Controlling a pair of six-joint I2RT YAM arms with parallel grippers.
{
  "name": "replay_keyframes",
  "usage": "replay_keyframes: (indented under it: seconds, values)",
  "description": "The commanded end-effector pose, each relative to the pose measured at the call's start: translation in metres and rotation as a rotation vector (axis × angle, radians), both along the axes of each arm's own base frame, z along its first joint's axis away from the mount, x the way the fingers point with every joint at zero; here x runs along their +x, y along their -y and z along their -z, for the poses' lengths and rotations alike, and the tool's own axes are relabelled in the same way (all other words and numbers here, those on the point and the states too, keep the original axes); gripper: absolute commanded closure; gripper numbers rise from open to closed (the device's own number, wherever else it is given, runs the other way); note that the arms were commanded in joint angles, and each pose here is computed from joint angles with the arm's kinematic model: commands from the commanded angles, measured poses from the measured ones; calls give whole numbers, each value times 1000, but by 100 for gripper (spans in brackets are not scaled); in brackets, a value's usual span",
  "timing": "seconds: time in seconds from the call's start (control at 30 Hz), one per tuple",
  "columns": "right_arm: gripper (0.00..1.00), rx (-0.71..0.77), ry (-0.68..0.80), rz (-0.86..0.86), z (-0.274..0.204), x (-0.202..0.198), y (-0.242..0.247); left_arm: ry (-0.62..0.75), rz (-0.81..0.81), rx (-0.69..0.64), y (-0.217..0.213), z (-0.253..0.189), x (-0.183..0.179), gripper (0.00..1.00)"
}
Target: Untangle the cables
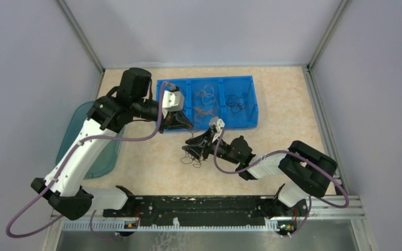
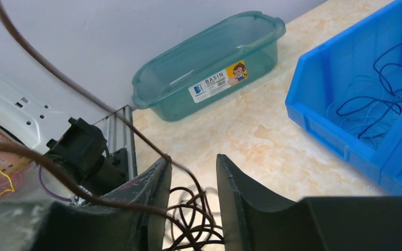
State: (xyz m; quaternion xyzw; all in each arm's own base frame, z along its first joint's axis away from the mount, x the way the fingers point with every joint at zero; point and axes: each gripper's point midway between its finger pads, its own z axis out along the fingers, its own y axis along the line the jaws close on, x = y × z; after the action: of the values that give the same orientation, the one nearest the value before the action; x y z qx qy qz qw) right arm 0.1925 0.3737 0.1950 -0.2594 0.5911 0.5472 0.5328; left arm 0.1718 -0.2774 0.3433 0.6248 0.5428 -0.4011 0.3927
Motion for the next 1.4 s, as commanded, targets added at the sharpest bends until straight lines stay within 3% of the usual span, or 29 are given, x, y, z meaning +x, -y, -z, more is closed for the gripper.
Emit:
replay_keyframes:
  seconds: [0.0, 0.33, 0.5, 0.6, 0.83, 1.27, 1.37]
  values:
    - [61, 75, 5, 21, -10, -5, 4, 100, 4, -152, 3, -62, -8, 100]
    - [61, 2, -46, 93, 27, -5, 19, 297, -101, -344, 2, -141, 6, 100]
    - [61, -37, -77, 145, 50, -4, 31, 549, -412, -469, -22, -199, 53, 100]
    - [61, -35, -93, 163, 56, -4, 36, 680, -490, -497, -36, -217, 62, 100]
    - [61, -54, -111, 166, 66, -6, 38, 783, -554, -571, -52, -252, 58, 100]
    - [59, -125, -174, 190, 98, -15, 55, 1337, -739, -710, -109, -377, 38, 100]
    - [59, -129, -180, 195, 100, -16, 58, 1398, -752, -733, -116, -399, 29, 100]
